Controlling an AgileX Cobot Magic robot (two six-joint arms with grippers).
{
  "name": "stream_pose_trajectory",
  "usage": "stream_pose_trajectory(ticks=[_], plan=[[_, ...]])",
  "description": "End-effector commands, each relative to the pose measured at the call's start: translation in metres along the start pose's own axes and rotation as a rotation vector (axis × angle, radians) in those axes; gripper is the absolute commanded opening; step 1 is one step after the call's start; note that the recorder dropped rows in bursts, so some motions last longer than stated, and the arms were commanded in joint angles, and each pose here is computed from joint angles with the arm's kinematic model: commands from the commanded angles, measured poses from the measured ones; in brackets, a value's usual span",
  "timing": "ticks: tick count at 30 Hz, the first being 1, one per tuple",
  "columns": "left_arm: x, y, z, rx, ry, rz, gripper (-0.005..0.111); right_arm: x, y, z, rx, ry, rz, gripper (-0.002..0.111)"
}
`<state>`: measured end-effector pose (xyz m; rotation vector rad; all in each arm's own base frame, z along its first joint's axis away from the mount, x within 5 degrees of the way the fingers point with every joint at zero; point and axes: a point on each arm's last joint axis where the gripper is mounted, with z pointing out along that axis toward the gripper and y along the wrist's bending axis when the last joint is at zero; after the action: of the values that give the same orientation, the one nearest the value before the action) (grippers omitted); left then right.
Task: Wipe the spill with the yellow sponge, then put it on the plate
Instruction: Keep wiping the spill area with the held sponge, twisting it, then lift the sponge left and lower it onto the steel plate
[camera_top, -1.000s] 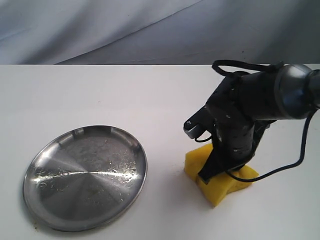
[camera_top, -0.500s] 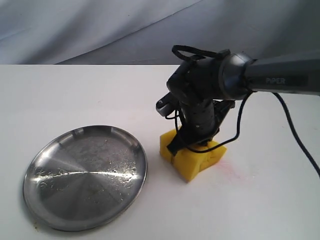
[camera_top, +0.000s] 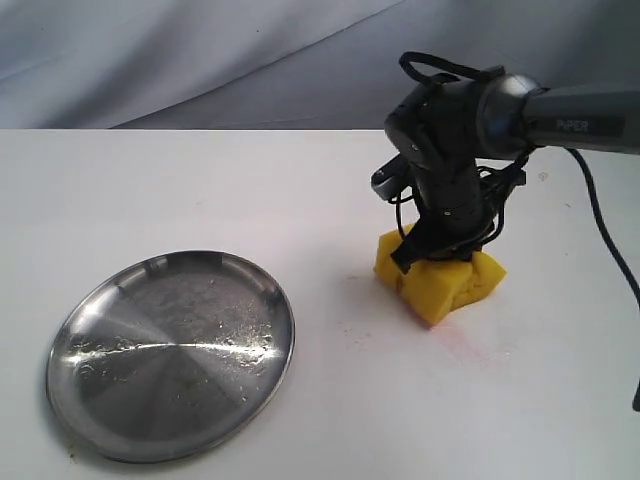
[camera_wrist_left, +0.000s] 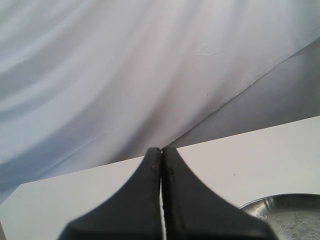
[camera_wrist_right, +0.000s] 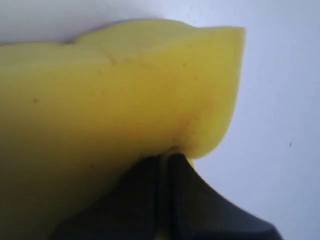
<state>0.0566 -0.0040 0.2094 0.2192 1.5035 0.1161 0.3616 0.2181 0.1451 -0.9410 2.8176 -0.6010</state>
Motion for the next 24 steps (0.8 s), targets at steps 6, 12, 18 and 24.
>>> stream_pose_trajectory(ticks=[6, 12, 18, 24], plan=[[-0.002, 0.001, 0.0, -0.006, -0.01, -0.016, 0.0, 0.053, -0.001, -0.005, -0.017, 0.035, -0.043, 0.0], [-0.002, 0.001, 0.0, -0.006, -0.01, -0.016, 0.0, 0.082, 0.016, -0.01, -0.209, -0.003, 0.004, 0.0], [-0.002, 0.001, 0.0, -0.006, -0.01, -0.016, 0.0, 0.088, 0.029, -0.022, -0.381, -0.064, 0.045, 0.0], [-0.002, 0.001, 0.0, -0.006, -0.01, -0.016, 0.0, 0.085, 0.034, -0.082, -0.403, -0.355, 0.039, 0.0]])
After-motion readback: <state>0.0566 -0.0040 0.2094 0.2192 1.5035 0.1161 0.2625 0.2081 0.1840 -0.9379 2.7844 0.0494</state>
